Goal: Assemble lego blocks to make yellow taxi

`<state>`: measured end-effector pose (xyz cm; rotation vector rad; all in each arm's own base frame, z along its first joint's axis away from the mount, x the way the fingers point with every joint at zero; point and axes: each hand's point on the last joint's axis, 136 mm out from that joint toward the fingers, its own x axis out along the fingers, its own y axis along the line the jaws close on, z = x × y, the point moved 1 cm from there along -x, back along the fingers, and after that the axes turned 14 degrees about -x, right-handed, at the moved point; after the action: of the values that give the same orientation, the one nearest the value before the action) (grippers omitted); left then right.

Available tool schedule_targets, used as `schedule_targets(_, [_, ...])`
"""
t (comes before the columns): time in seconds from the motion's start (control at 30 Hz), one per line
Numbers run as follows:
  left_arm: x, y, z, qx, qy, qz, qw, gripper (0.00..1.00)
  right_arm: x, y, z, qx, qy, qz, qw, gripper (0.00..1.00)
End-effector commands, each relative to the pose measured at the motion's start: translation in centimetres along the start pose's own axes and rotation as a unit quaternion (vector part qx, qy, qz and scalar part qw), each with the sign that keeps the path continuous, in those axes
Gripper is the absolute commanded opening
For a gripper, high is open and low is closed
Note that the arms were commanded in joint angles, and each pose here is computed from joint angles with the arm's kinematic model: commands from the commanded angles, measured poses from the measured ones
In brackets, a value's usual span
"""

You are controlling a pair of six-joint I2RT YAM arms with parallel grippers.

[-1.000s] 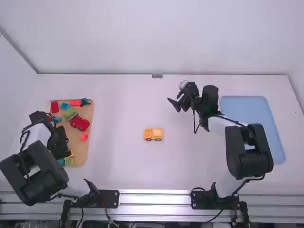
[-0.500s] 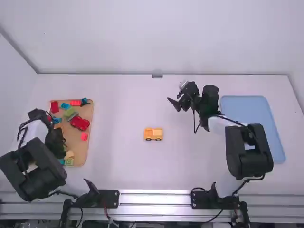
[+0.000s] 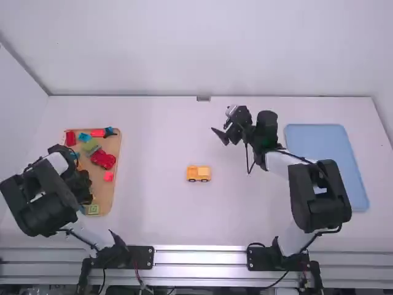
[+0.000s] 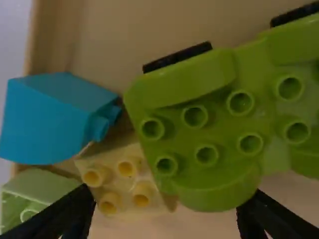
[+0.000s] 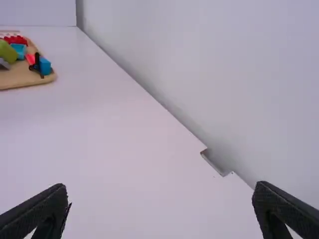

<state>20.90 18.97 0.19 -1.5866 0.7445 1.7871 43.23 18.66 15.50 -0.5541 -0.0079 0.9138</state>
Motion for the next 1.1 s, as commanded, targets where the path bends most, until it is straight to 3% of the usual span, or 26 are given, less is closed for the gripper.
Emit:
schedule_targets(0.0, [-0.3, -0.2, 0.0, -0.003, -0.002, -0.002, 1.000, 0.72, -0.1, 0.1, 0.0, 0.002, -0.001, 0.002, 1.000, 0.98])
schedule_targets(0.17, [0.0, 0.5, 0.1, -0.013, -0.022, 0.006, 1.000, 0.68, -0.1, 0.1, -0.1, 0.002, -0.001, 0.001, 1.000, 0.98])
schedule_targets(0.5, [0.4, 2.0, 0.1, -0.072, -0.048, 0.025, 0.996, 0.71, -0.1, 0.2, -0.2, 0.005, 0.002, 0.003, 1.000, 0.98])
schedule_targets(0.53, [0.5, 2.0, 0.2, -0.075, -0.050, 0.022, 0.996, 0.66, -0.1, 0.2, -0.2, 0.005, 0.002, 0.004, 1.000, 0.98])
schedule_targets(0.83, [1.1, 2.6, 0.6, -0.096, -0.066, 0.020, 0.993, 0.62, -0.1, 0.2, -0.3, 0.004, 0.003, 0.003, 1.000, 0.98])
schedule_targets(0.9, [1.1, 2.5, 0.6, -0.097, -0.065, 0.019, 0.993, 0.49, -0.1, 0.2, -0.3, 0.004, 0.003, 0.004, 1.000, 0.98])
schedule_targets(0.97, [1.1, 2.4, 0.6, -0.100, -0.065, 0.016, 0.993, 0.48, -0.1, 0.2, -0.3, 0.004, 0.004, 0.002, 1.000, 0.98])
schedule_targets(1.07, [1.1, 2.4, 0.5, -0.116, -0.062, 0.017, 0.991, 0.26, -0.1, 0.2, -0.3, 0.004, 0.004, 0.003, 1.000, 0.98])
